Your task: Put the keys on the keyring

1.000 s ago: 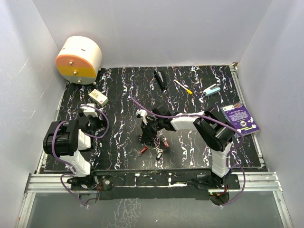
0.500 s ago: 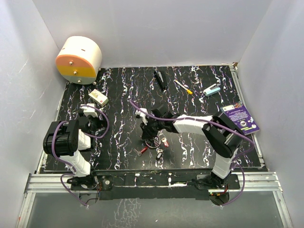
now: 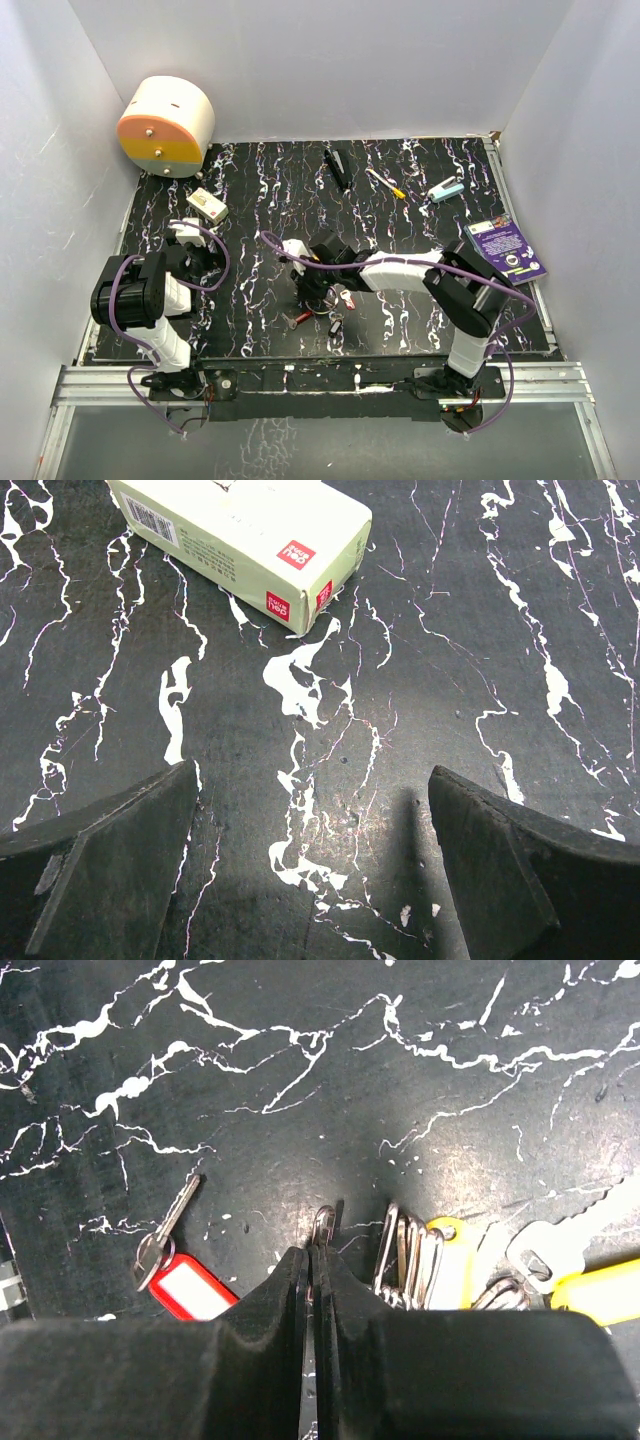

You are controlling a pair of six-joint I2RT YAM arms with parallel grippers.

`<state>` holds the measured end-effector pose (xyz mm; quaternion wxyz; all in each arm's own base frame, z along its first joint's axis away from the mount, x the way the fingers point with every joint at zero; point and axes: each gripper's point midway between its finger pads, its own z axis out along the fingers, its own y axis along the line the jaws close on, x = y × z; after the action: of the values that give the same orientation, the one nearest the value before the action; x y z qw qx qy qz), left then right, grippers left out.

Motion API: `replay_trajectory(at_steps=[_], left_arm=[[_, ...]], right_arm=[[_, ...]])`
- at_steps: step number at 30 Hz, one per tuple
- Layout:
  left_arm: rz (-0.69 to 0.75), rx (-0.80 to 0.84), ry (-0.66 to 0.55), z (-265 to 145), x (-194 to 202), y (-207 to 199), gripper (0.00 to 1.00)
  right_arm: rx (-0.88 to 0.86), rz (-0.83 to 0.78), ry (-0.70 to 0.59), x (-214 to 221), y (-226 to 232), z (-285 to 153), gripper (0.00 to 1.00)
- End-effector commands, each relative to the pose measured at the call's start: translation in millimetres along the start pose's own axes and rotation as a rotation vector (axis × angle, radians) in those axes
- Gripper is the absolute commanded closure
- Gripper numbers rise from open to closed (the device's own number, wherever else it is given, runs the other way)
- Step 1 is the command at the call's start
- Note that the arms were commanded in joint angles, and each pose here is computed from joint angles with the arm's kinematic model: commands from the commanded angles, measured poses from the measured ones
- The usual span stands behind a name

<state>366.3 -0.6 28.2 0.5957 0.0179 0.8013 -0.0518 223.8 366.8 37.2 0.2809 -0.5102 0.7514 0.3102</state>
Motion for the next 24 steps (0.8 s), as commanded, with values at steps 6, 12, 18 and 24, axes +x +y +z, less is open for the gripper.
replay_trajectory(at_steps=[6,12,18,24], left_arm=[[0.016,0.014,-0.045,3.6,-14.7,-1.6,0.03],[0.019,0.048,0.008,9.2,-23.7,-5.9,0.08],[0.036,0.152,0.022,16.6,-64.3,-21.9,0.19],[0.105,0.392,-0.094,4.9,-130.1,-75.1,0.22]], right_arm=[[0.081,-0.009,-0.264,-81.8,-5.5,-49.3,0.92],[0.068,0.091,-0.438,-111.4,-15.0,-105.3,0.92],[0.051,0.119,-0.546,-125.7,-24.4,-154.7,0.92],[0.013,0.118,-0.614,-139.4,-17.8,-186.9,0.92]])
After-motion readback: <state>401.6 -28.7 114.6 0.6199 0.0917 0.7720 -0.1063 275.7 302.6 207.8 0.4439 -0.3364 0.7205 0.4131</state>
